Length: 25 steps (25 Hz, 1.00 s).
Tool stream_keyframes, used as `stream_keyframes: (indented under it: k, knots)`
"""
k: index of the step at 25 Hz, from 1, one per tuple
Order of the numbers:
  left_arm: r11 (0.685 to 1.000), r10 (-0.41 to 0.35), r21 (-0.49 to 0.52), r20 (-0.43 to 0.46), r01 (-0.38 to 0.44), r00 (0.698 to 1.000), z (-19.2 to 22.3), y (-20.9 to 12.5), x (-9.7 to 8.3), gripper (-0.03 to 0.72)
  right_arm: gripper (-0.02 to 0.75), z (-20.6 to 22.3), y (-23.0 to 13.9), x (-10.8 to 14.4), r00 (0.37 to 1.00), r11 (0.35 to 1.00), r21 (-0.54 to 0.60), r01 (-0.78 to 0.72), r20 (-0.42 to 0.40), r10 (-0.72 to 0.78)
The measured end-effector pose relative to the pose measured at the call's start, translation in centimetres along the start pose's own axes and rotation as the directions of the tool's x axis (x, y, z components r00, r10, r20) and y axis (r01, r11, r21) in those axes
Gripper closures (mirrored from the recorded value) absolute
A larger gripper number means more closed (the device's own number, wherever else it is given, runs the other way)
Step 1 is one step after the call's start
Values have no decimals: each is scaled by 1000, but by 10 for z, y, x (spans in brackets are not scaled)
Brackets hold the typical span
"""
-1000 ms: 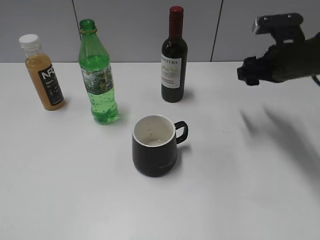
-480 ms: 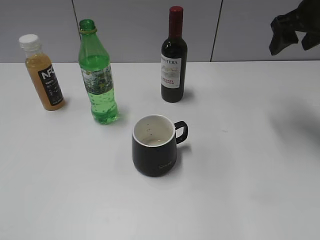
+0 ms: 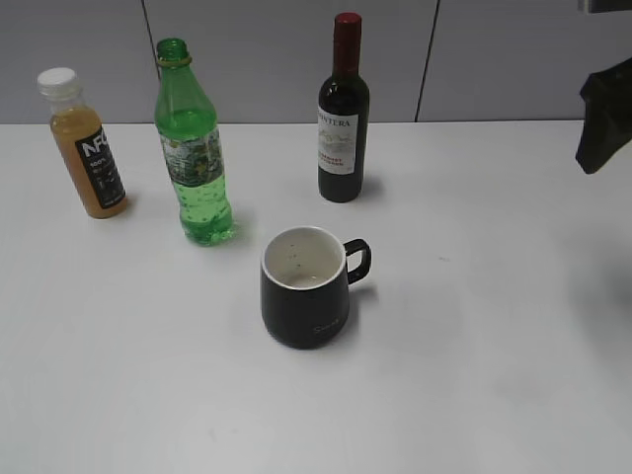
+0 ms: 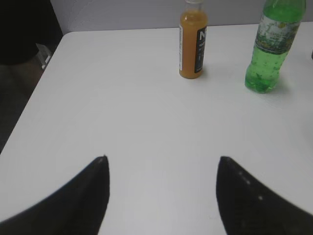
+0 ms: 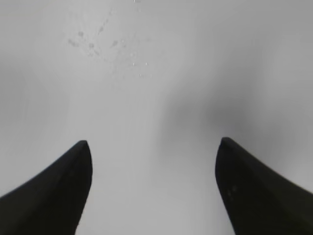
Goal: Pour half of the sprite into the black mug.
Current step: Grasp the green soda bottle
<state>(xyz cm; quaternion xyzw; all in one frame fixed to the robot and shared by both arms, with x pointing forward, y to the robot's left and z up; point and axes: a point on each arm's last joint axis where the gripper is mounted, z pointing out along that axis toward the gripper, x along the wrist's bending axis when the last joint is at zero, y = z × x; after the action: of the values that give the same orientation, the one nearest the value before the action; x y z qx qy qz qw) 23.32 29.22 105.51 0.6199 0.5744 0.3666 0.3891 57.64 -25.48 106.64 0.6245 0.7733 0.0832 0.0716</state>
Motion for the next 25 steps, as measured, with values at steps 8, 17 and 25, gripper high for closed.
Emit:
stream_keyframes:
  k: [8, 17, 25]
  knots:
    - [1000, 0, 0, 0, 0, 1000, 0, 0, 0, 167, 145, -19, -83, 7, 1000, 1000, -10, 0, 0, 0]
    - [1000, 0, 0, 0, 0, 1000, 0, 0, 0, 167, 145, -8, -174, 20, 999, 997, -70, -30, -47, 27]
    - [1000, 0, 0, 0, 0, 1000, 0, 0, 0, 167, 145, 0, -233, 26, 998, 975, -217, -45, -56, 33]
